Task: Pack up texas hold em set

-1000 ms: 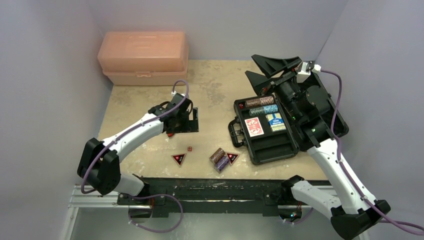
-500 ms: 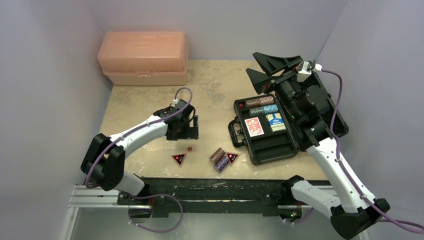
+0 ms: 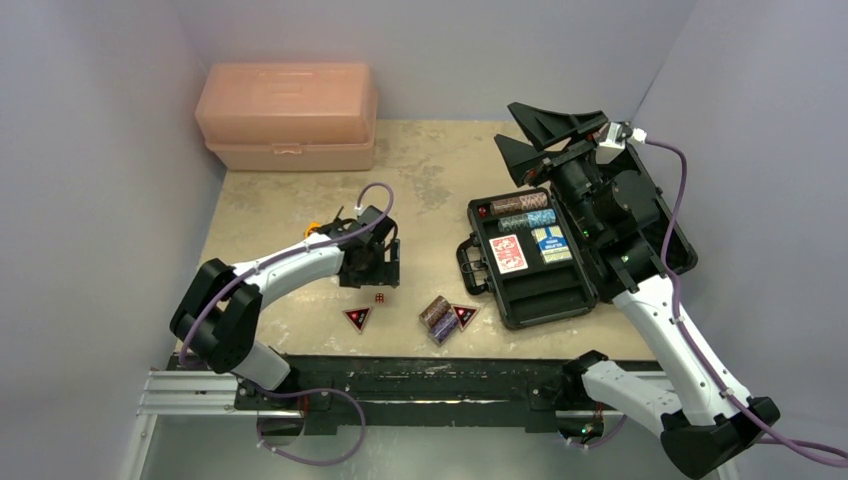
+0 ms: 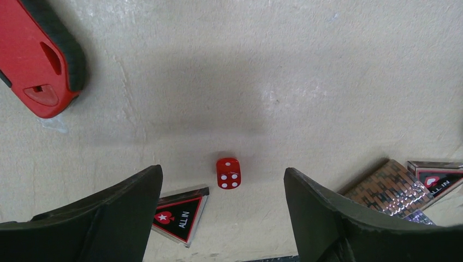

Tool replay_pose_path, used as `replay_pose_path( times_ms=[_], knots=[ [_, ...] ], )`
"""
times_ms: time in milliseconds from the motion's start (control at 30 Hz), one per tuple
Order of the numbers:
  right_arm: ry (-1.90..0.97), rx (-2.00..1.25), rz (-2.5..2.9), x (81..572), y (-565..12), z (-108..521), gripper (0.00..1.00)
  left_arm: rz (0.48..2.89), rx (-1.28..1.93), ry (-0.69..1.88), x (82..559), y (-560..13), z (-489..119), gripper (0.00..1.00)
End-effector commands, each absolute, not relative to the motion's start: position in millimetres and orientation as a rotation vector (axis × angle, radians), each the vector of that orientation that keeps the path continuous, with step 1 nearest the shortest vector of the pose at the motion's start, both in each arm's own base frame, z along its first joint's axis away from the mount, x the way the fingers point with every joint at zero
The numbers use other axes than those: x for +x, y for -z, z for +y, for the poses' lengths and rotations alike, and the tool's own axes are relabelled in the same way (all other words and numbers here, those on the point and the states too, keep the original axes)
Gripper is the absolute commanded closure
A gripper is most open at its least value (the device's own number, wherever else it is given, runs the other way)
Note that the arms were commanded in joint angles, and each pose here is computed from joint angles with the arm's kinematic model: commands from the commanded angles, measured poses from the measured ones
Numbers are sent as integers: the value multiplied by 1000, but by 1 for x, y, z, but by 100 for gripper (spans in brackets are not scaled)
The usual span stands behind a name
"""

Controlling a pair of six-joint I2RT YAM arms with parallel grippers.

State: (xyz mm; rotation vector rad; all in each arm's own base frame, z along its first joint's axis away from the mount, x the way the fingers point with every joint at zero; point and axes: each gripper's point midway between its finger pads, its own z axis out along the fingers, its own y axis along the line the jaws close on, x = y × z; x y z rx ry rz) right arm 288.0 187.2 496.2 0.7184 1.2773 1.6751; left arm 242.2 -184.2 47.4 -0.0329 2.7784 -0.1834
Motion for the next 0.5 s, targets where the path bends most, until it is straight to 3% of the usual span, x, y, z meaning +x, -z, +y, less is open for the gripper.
replay_pose_path(
  times_ms=[0,467],
  knots=[
    [-1692,670,1209,280,-520,184,1,2791,-30,201,234,-43,-190,20],
    [-1684,668,1217,280,-517,187,1,2829,-22,171,226,-30,-191,42]
  ],
)
